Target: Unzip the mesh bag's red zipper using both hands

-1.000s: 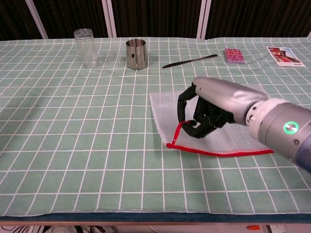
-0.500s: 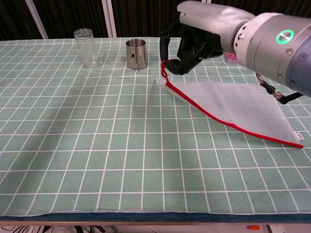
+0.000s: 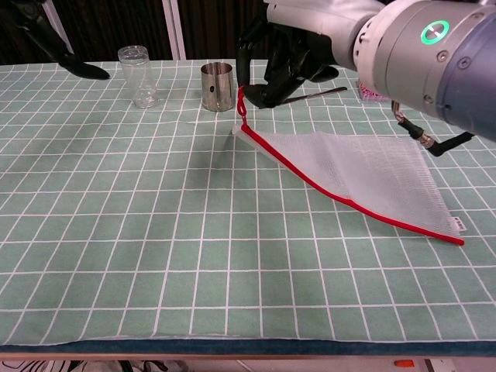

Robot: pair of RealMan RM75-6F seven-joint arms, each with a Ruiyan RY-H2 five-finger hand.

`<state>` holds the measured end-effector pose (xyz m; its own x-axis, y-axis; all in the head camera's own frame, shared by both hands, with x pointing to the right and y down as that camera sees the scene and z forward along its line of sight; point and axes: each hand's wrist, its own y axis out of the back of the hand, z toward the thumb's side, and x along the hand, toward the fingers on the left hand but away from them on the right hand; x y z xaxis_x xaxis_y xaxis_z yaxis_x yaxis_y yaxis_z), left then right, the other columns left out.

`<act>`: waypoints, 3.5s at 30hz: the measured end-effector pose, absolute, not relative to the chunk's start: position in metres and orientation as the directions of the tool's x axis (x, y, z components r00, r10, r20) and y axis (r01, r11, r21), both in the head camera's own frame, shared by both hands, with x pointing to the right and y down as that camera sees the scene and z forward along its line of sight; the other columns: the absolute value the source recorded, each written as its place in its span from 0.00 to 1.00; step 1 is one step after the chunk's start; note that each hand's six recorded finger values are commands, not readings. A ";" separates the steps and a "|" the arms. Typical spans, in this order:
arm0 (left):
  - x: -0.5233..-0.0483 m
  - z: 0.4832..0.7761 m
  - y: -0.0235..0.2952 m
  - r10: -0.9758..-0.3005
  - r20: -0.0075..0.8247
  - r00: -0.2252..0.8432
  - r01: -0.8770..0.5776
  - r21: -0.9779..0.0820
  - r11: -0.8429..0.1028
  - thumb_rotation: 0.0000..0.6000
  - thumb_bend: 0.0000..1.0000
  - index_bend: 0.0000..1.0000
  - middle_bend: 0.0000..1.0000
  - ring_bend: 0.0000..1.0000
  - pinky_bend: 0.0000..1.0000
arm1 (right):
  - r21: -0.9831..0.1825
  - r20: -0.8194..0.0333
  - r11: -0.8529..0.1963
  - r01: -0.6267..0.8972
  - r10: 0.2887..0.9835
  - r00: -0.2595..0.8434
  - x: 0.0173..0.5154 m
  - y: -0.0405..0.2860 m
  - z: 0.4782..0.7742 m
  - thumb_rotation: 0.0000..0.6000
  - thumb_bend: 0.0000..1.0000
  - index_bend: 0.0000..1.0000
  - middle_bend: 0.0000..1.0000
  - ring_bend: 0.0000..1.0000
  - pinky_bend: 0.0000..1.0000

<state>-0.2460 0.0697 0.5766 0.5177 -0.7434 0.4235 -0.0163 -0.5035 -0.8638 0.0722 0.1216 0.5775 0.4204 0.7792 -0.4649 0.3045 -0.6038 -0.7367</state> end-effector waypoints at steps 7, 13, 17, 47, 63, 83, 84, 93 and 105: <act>-0.207 0.593 0.079 -0.672 0.465 0.577 -0.010 -0.818 -0.575 1.00 0.21 0.37 0.03 0.00 0.00 | -0.740 -0.455 -0.598 0.308 0.782 0.426 0.067 0.118 0.574 1.00 0.60 0.65 1.00 1.00 0.96; -0.187 0.602 0.089 -0.632 0.479 0.609 0.003 -0.798 -0.603 1.00 0.23 0.40 0.03 0.00 0.00 | -0.742 -0.452 -0.594 0.310 0.785 0.424 0.065 0.116 0.571 1.00 0.60 0.65 1.00 1.00 0.96; -0.179 0.608 0.094 -0.620 0.484 0.618 0.000 -0.788 -0.615 1.00 0.24 0.40 0.03 0.00 0.00 | -0.741 -0.455 -0.597 0.308 0.783 0.423 0.065 0.117 0.571 1.00 0.61 0.66 1.00 1.00 0.96; -0.134 0.626 0.108 -0.606 0.466 0.645 -0.064 -0.757 -0.650 1.00 0.36 0.49 0.06 0.00 0.00 | -0.737 -0.459 -0.594 0.322 0.790 0.408 0.075 0.117 0.569 1.00 0.61 0.66 1.00 1.00 0.96; -0.124 0.624 0.112 -0.606 0.448 0.657 -0.090 -0.752 -0.653 1.00 0.39 0.51 0.07 0.00 0.00 | -0.734 -0.456 -0.594 0.328 0.790 0.409 0.075 0.118 0.566 1.00 0.61 0.66 1.00 1.00 0.96; -0.126 0.628 0.109 -0.621 0.450 0.641 -0.096 -0.756 -0.647 1.00 0.40 0.53 0.07 0.00 0.00 | -0.734 -0.457 -0.591 0.334 0.794 0.401 0.079 0.117 0.565 1.00 0.61 0.66 1.00 1.00 0.96; -0.126 0.628 0.108 -0.621 0.450 0.641 -0.097 -0.755 -0.648 1.00 0.40 0.54 0.07 0.00 0.00 | -0.734 -0.457 -0.591 0.334 0.794 0.401 0.079 0.117 0.565 1.00 0.61 0.66 1.00 1.00 0.96; -0.123 0.629 0.111 -0.617 0.450 0.645 -0.099 -0.752 -0.652 1.00 0.41 0.56 0.08 0.00 0.00 | -0.732 -0.459 -0.597 0.329 0.788 0.410 0.077 0.120 0.565 1.00 0.61 0.66 1.00 1.00 0.96; -0.122 0.628 0.108 -0.637 0.435 0.637 -0.133 -0.752 -0.646 1.00 0.42 0.59 0.10 0.00 0.00 | -0.731 -0.460 -0.599 0.326 0.787 0.411 0.076 0.122 0.566 1.00 0.61 0.66 1.00 1.00 0.96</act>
<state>-0.1222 0.1076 0.6278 0.6367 -0.6370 0.4346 -0.1328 -0.6457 -0.7519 0.0760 0.1220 0.5657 0.4114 0.7867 -0.4603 0.3264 -0.5987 -0.7314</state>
